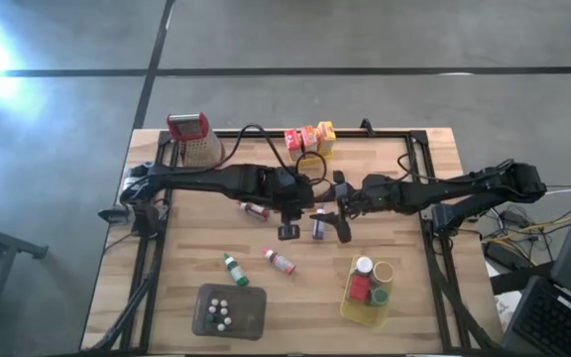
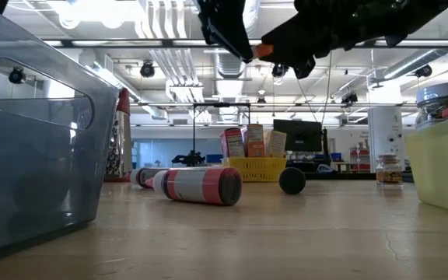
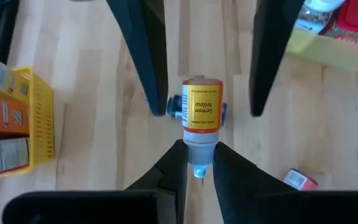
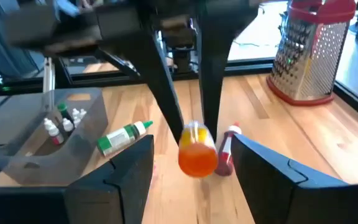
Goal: Pick & Place Kitchen Items
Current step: Put the orange food coloring bottle into the black bin
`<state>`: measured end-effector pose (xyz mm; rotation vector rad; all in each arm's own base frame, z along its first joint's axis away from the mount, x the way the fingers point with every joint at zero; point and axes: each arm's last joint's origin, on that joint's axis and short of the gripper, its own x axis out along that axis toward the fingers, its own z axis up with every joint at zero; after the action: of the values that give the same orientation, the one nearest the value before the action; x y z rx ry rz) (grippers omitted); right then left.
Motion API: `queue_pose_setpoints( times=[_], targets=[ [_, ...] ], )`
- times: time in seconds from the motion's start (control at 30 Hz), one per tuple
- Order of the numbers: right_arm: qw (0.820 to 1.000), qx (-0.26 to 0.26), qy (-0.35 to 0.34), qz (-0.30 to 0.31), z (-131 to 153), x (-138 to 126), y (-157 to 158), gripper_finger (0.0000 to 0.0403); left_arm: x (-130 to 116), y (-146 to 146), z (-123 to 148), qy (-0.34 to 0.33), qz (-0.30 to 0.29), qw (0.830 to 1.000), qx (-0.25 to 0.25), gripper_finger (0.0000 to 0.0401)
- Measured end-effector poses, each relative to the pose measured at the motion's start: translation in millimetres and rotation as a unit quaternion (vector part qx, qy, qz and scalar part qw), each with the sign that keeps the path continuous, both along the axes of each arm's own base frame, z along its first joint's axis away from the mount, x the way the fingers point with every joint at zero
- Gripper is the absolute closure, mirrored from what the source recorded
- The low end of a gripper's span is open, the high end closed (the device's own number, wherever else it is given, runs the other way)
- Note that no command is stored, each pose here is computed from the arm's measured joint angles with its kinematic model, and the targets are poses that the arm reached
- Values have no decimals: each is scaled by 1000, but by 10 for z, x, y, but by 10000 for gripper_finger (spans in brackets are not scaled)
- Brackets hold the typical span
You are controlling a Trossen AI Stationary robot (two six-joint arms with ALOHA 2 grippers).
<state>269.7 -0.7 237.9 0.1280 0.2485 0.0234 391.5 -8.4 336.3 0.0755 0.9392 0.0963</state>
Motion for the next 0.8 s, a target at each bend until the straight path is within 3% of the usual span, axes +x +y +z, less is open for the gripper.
queue_pose_setpoints(
  times=[0.8],
  targets=[
    [1000,-15,-3,-21,12,4,-12,236,-5,19,69,-10,9,1000,20,337]
  ],
)
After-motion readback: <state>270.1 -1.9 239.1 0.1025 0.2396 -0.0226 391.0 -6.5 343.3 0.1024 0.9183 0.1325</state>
